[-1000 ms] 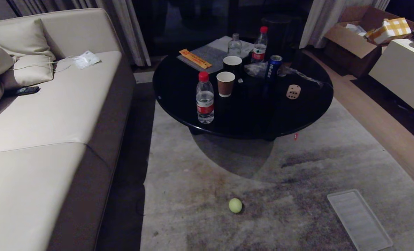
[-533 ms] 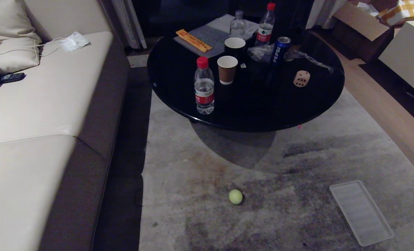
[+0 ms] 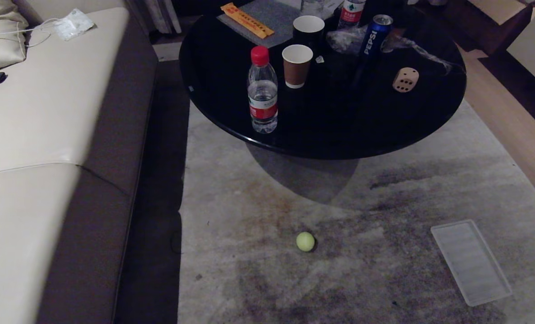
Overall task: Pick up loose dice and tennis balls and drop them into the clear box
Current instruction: Pick up the ball on the floor
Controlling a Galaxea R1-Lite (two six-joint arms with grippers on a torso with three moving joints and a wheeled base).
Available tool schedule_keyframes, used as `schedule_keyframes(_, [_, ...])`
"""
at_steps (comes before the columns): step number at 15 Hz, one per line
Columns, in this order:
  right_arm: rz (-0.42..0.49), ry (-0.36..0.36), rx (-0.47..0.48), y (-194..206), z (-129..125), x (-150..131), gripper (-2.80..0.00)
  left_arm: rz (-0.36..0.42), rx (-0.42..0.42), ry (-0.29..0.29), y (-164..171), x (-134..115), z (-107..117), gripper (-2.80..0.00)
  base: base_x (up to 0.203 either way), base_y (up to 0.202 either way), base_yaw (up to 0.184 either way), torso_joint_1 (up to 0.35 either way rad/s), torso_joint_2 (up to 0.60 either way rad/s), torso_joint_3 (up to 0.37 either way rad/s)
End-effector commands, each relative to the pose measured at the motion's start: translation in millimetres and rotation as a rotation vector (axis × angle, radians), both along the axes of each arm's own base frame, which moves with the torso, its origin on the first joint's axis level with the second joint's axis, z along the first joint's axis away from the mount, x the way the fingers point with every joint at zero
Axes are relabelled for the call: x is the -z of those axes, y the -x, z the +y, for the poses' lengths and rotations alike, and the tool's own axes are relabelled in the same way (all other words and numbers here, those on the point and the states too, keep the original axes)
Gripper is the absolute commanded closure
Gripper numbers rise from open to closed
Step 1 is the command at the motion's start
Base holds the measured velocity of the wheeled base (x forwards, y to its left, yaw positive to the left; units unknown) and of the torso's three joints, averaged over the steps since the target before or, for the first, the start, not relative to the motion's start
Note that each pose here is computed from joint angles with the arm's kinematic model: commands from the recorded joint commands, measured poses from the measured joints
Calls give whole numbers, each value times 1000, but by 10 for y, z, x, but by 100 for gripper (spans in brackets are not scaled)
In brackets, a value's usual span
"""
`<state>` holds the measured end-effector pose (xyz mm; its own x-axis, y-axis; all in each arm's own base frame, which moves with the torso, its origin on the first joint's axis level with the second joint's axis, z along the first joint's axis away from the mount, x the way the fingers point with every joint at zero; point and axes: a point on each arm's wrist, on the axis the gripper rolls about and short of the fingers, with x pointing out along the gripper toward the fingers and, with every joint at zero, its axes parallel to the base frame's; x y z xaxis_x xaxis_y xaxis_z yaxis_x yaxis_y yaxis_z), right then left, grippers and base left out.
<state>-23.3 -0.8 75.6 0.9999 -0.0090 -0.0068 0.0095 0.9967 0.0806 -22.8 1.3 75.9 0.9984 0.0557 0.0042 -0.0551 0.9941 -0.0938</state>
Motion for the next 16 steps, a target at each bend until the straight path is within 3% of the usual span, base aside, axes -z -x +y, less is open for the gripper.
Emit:
schedule_keyframes(1, [1, 0, 0, -1, 0, -1, 0, 3, 2, -3, -2, 4, 0, 0, 0, 0, 0, 6, 9, -201])
schedule_keyframes(16, [1, 0, 0, -1, 0, -1, 0, 5, 2, -8, -2, 5, 0, 0, 0, 0, 0, 2, 4, -198])
